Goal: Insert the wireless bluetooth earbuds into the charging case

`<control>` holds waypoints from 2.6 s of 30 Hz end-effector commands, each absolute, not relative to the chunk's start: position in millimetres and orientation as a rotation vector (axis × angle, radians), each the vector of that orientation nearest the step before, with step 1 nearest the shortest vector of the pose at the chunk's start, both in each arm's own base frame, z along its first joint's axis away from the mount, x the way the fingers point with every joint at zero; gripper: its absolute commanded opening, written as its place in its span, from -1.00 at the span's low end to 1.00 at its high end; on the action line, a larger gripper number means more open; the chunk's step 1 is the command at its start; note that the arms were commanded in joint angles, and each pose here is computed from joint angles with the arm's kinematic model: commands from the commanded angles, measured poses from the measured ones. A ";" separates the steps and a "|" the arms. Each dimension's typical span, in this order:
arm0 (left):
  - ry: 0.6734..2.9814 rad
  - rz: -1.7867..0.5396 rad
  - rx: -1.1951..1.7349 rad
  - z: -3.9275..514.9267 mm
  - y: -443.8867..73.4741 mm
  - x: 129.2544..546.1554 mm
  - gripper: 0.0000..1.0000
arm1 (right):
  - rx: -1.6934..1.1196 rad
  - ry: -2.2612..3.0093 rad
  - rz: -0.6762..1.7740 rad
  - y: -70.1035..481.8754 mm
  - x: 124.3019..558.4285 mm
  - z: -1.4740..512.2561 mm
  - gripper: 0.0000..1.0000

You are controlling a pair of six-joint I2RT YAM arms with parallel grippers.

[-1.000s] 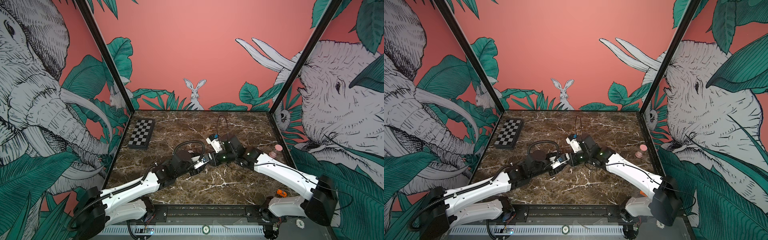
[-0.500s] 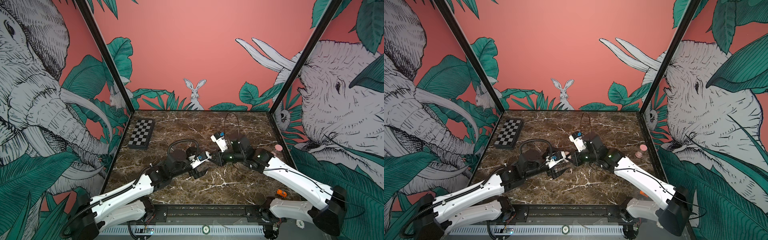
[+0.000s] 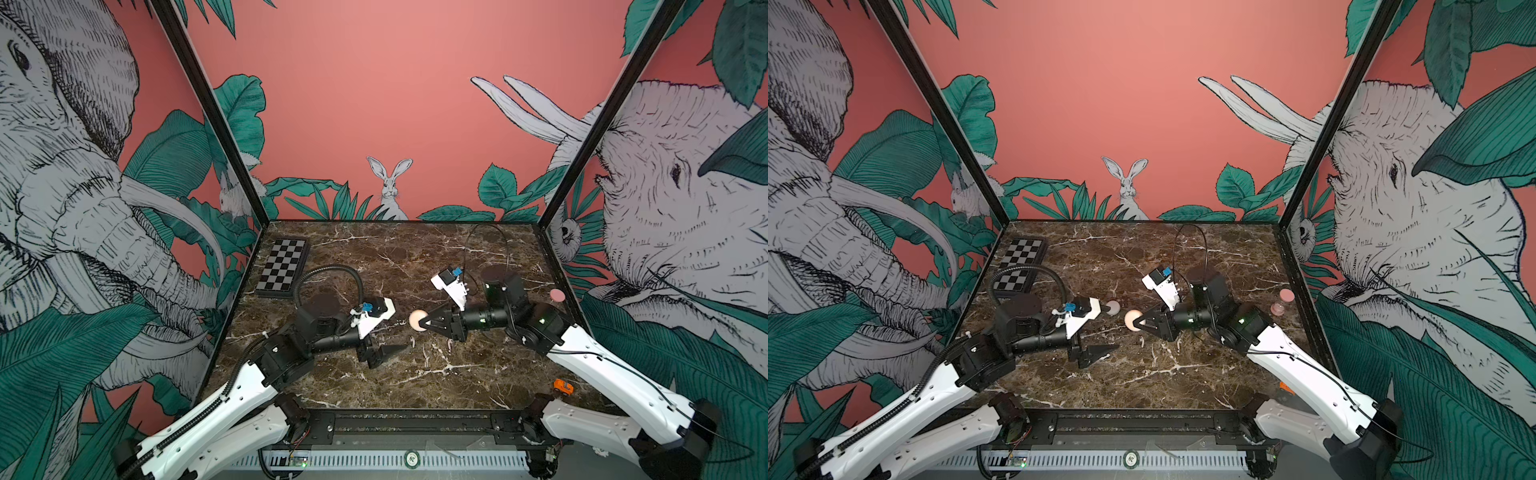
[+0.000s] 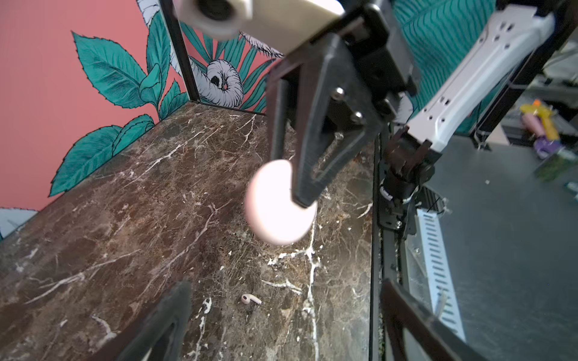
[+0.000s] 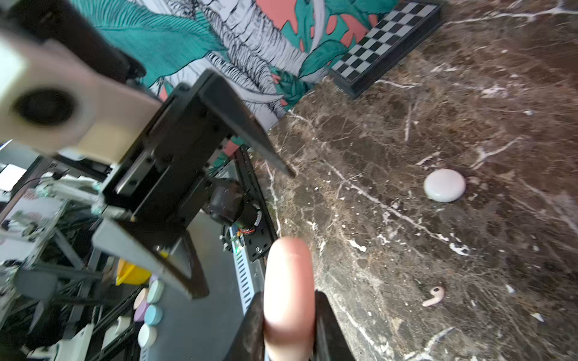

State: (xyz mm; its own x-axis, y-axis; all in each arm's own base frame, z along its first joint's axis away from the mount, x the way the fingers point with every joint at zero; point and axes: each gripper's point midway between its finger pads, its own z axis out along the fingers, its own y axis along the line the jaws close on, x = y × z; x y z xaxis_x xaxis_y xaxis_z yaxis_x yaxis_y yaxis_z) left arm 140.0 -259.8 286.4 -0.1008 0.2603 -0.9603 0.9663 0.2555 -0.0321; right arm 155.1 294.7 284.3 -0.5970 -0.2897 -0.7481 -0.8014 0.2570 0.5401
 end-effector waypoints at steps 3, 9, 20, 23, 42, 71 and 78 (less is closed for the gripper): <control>1.561 -1.160 1.172 297.2 -260.1 118.3 0.86 | -1.147 1.909 1.432 305.2 131.1 292.4 -1.00; 1.615 -1.317 1.252 286.7 -274.5 109.3 0.65 | -1.149 1.910 1.387 306.0 132.3 288.5 -1.00; 1.626 -1.462 1.301 283.4 -289.9 108.2 0.31 | -1.191 1.897 1.328 307.6 127.8 285.4 -1.00; 1.632 -1.489 1.310 282.3 -291.3 106.7 0.23 | -1.195 1.902 1.320 308.0 128.3 282.6 -1.00; 1.673 -1.511 1.348 271.3 -293.6 105.7 -0.14 | -1.235 1.910 1.343 311.9 121.1 276.8 -1.00; 1.710 -1.523 1.381 262.1 -286.8 96.1 -0.26 | -1.244 1.907 1.277 310.0 122.0 275.1 -1.00; 1.706 -1.538 1.386 261.9 -286.6 94.0 -0.23 | -1.234 1.895 1.276 309.1 122.0 277.2 -1.00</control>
State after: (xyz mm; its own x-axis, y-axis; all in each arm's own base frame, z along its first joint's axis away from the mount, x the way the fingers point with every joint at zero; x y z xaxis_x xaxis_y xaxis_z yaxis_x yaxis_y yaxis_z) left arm 101.9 -290.4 255.1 -0.4100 0.3774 -0.8303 0.8766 -0.0884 -0.4731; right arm 120.0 308.0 264.9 -0.4718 -0.4275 -0.7711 -0.8778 0.1454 0.4565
